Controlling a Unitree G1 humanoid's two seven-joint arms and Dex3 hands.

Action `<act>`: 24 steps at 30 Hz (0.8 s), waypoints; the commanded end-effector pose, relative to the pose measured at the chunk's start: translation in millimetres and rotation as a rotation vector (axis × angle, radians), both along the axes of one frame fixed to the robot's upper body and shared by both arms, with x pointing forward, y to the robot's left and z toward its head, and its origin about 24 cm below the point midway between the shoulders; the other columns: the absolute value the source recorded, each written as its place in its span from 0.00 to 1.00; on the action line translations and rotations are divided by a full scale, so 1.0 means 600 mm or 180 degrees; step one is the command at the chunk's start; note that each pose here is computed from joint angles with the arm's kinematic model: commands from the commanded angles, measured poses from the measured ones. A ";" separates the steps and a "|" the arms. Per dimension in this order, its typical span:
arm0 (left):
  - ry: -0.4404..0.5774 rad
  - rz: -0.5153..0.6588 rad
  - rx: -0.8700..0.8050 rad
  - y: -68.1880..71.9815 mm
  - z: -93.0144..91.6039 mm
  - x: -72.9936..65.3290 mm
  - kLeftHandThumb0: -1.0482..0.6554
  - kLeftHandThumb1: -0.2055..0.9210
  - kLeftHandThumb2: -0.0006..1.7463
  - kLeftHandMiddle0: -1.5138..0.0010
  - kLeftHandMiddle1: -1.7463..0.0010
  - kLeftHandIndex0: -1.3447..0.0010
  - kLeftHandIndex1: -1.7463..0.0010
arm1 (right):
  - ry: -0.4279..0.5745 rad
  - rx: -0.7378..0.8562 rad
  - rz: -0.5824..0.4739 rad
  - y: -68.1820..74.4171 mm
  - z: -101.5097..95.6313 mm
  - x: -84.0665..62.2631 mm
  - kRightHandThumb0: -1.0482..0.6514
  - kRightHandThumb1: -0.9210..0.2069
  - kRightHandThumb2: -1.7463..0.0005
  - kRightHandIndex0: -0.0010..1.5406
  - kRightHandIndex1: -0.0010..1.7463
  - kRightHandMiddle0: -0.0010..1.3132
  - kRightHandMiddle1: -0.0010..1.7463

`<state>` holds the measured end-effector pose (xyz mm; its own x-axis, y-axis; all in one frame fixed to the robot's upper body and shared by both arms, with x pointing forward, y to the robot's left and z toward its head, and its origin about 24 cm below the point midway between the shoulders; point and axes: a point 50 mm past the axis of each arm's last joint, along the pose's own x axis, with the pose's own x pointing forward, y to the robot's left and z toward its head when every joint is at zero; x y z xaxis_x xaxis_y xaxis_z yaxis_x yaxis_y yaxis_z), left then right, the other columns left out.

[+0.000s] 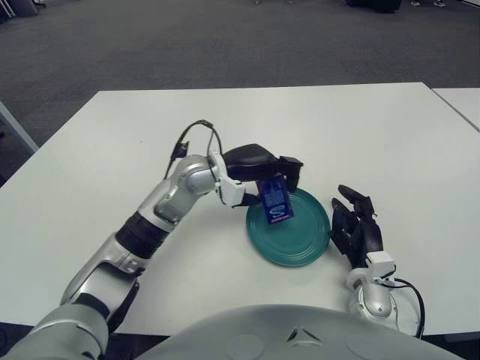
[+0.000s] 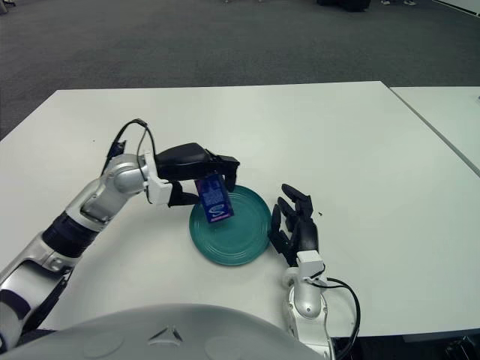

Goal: Put the gum into the plate.

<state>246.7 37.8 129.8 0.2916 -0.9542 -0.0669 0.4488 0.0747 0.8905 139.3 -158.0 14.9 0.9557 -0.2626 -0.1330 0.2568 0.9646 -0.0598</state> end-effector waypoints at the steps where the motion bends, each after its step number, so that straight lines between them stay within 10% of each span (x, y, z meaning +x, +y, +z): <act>1: -0.0040 -0.0016 0.0084 -0.002 -0.008 0.004 0.61 0.33 0.79 0.53 0.00 0.47 0.20 | 0.0462 0.0004 -0.0050 -0.001 -0.034 -0.033 0.18 0.00 0.55 0.23 0.15 0.00 0.45; 20: 0.0079 -0.0077 0.0046 -0.047 -0.049 0.006 0.61 0.43 0.76 0.59 0.01 0.65 0.05 | 0.0391 0.0106 0.0050 0.001 -0.037 -0.035 0.19 0.00 0.56 0.21 0.14 0.00 0.43; 24: 0.0127 -0.0079 0.0047 -0.046 -0.053 0.006 0.30 0.68 0.45 0.79 0.03 0.81 0.10 | 0.0378 0.0117 0.0050 0.000 -0.037 -0.038 0.20 0.00 0.56 0.20 0.14 0.00 0.41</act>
